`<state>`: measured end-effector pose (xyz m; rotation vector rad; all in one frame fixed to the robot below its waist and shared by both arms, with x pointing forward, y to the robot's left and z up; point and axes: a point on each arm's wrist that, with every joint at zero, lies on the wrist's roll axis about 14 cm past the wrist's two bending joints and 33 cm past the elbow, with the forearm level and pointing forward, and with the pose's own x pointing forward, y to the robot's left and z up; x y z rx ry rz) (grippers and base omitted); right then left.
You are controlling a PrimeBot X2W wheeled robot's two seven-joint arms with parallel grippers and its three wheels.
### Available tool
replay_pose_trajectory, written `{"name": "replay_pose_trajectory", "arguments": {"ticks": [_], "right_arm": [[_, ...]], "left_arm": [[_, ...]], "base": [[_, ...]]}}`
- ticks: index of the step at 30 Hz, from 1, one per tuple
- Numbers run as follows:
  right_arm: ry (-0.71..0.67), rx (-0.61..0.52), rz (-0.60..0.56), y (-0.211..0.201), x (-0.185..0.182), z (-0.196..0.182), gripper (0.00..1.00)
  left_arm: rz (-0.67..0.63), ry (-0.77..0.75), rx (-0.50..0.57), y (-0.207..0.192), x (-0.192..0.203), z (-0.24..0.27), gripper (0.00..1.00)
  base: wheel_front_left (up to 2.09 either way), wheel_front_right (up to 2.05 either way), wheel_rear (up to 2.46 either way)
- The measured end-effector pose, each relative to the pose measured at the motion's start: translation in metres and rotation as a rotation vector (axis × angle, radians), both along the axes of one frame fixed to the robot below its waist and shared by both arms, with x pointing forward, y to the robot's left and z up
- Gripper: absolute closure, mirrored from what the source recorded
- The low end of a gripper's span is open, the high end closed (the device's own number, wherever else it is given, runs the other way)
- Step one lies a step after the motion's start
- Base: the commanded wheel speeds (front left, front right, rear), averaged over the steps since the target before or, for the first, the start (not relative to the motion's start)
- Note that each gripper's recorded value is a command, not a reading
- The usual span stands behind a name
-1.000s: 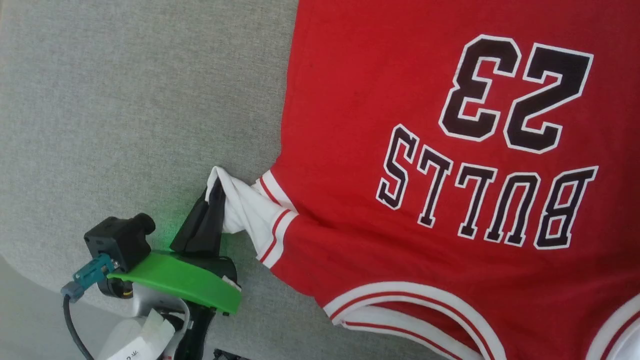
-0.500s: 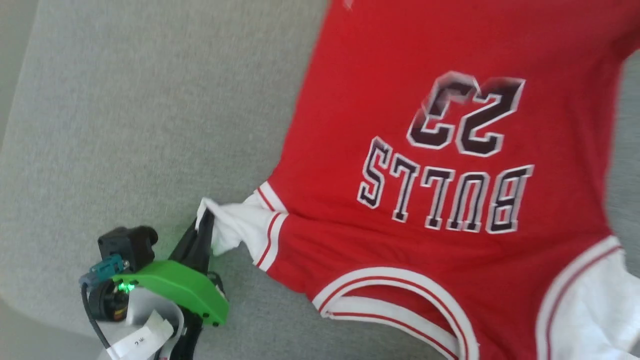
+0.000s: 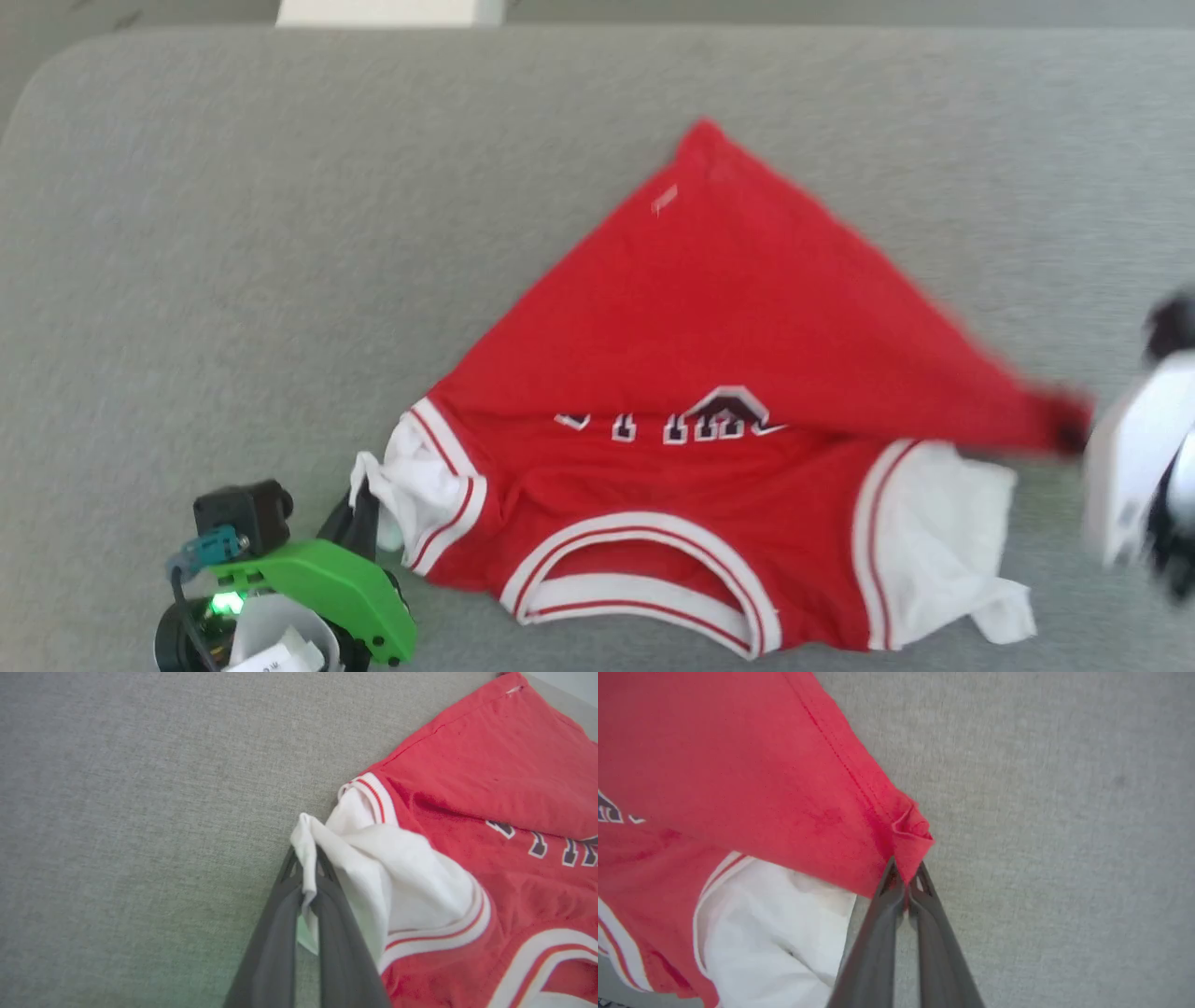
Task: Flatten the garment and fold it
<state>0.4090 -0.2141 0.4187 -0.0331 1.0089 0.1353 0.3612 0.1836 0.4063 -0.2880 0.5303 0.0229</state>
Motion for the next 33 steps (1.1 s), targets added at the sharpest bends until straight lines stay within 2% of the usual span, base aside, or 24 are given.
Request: {"name": "replay_pose_trajectory", "arguments": {"ticks": [4,5,8,10,11,12,17,22,27,29,33], "right_arm": [[0.101,0.061,-0.041,0.008,-0.066,-0.025,1.00],[0.154,0.098,-0.059,0.017,-0.095,-0.037,1.00],[0.203,0.144,-0.084,0.028,-0.125,-0.047,1.00],[0.180,0.160,-0.101,0.030,-0.130,-0.046,1.00],[0.135,0.167,-0.112,0.030,-0.126,-0.042,0.79],[0.076,0.174,-0.127,0.028,-0.120,-0.036,0.00],[-0.272,0.218,-0.185,0.018,-0.075,0.016,0.00],[-0.600,0.281,-0.185,0.019,-0.026,0.079,0.00],[-0.671,0.305,-0.118,0.036,0.013,0.098,0.00],[-0.671,0.322,-0.092,0.045,0.034,0.102,0.00],[-0.632,0.284,0.005,0.069,0.071,0.103,0.00]], "left_arm": [[-0.035,-0.022,-0.009,-0.013,-0.001,0.007,1.00],[-0.055,-0.029,-0.013,-0.019,-0.001,0.010,1.00],[-0.076,-0.049,-0.018,-0.026,0.001,0.017,1.00],[-0.081,-0.062,-0.018,-0.028,0.001,0.021,1.00],[-0.083,-0.068,-0.018,-0.029,0.001,0.023,1.00],[-0.085,-0.074,-0.019,-0.030,0.001,0.025,1.00],[-0.083,-0.082,-0.017,-0.030,-0.004,0.029,1.00],[-0.083,-0.091,-0.018,-0.032,-0.003,0.032,1.00],[-0.085,-0.075,-0.017,-0.031,-0.001,0.027,1.00],[-0.084,-0.068,-0.016,-0.031,0.000,0.024,1.00],[-0.078,-0.061,-0.023,-0.030,0.005,0.021,1.00]], "base": [[0.00,0.00,0.00],[0.00,0.00,0.00],[0.00,0.00,0.00],[0.00,0.00,0.00],[0.00,0.00,0.00],[0.00,0.00,0.00],[0.00,0.00,0.00],[0.00,0.00,0.00],[0.00,0.00,0.00],[0.00,0.00,0.00],[0.00,0.00,0.00]]}}
